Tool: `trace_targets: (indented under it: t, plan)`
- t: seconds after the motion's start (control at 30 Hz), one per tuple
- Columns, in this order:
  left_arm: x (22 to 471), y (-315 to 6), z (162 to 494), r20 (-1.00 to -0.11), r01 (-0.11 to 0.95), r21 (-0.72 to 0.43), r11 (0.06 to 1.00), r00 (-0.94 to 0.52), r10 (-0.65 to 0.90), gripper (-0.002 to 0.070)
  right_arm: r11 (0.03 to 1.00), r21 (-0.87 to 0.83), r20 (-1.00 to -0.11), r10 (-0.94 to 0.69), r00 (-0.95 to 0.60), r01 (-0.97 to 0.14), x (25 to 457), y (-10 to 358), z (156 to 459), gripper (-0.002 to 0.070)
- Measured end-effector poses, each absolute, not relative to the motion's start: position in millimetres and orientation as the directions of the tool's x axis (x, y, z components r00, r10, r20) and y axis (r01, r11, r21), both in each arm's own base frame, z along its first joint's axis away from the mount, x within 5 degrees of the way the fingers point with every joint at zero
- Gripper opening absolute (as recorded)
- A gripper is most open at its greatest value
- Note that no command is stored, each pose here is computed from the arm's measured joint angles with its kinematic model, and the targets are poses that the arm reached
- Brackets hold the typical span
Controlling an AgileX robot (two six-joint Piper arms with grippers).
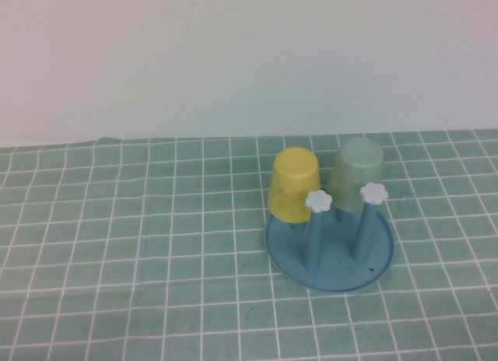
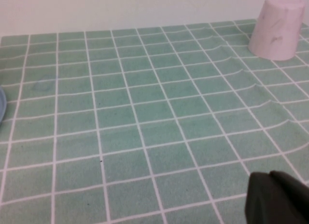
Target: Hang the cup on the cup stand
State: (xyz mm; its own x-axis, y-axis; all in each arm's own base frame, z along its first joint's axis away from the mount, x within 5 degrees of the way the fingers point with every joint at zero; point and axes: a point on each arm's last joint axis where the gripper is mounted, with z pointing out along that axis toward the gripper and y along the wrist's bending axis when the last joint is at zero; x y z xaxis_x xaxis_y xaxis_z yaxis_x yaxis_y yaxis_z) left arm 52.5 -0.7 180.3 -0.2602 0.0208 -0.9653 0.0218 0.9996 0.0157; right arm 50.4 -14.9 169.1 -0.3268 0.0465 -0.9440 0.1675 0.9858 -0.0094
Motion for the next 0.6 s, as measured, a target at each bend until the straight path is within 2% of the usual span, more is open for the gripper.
trace_targets:
  t: [0.17,0.33,0.43,0.6]
  plan:
    - [52.5,-0.7,180.3,-0.965,0.022,0.016,1.0,-0.26,0.021,-0.0001,0.986,0.054,-0.941,0.104,-0.322,0.161,50.6,-12.4,168.7,-0.0001]
    - [52.5,-0.7,180.3,-0.965,0.022,0.016,1.0,-0.26,0.021,0.0,0.951,0.285,-0.902,0.308,-0.303,0.121,51.8,-2.4,169.0,-0.0001]
    - [52.5,-0.7,180.5,-0.966,0.022,0.016,1.0,-0.258,0.021,-0.0001,0.975,0.212,-0.937,0.221,-0.271,0.06,53.2,-0.1,173.4,-0.0001]
    - [52.6,-0.7,180.6,-0.966,0.022,0.016,1.0,-0.257,0.021,-0.0001,0.998,-0.016,-0.965,-0.03,-0.261,-0.055,53.5,4.2,174.8,-0.0001]
